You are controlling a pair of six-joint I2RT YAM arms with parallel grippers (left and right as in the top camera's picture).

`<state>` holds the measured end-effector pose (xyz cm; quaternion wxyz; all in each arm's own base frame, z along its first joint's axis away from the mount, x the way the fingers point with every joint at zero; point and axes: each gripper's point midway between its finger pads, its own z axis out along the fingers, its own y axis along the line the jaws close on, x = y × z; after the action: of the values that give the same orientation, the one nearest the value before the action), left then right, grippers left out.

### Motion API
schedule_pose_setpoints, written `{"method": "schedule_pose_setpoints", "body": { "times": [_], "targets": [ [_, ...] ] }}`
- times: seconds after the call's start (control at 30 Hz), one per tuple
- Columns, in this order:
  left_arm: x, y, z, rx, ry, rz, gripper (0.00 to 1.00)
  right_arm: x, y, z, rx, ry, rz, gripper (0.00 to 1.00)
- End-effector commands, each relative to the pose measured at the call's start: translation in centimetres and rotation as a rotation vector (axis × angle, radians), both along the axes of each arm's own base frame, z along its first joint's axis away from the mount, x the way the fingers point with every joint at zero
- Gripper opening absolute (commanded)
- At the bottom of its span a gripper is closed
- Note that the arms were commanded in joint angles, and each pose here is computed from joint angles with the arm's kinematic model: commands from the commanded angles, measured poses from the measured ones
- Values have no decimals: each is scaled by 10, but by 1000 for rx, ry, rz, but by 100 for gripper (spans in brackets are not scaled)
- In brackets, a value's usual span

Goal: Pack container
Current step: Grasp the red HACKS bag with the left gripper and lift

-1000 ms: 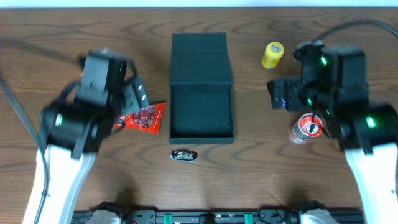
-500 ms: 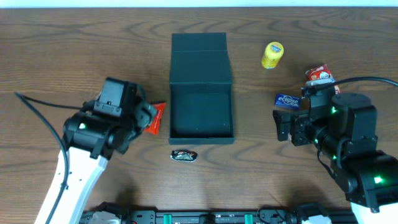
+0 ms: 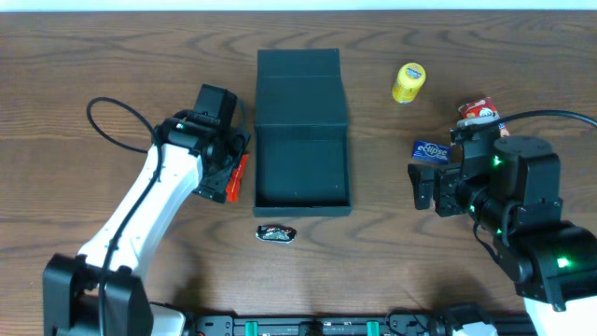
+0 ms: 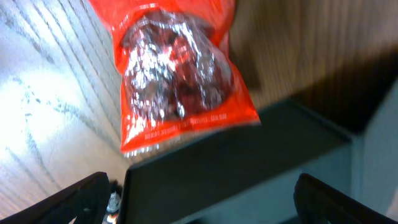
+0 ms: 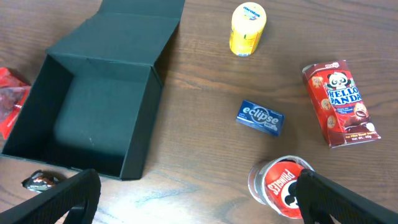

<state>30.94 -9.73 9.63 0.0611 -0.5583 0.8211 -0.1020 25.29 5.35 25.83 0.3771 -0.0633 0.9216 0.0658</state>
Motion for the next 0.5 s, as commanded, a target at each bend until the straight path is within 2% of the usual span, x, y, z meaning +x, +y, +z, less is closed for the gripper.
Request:
{"method": "schedule_pose_setpoints", "body": {
  "times": [0.0,0.17,0.47],
  "targets": [
    [5,14,-10,-4,35,65,95,0,-3,-2,0,5,-21,99],
    [7,33,-31,-14,103,70,95,1,-2,-4,-2,12,-21,99],
    [8,35,-65,-10,184,53,95,6,-2,-12,-8,49,-20,99]
  ]
}}
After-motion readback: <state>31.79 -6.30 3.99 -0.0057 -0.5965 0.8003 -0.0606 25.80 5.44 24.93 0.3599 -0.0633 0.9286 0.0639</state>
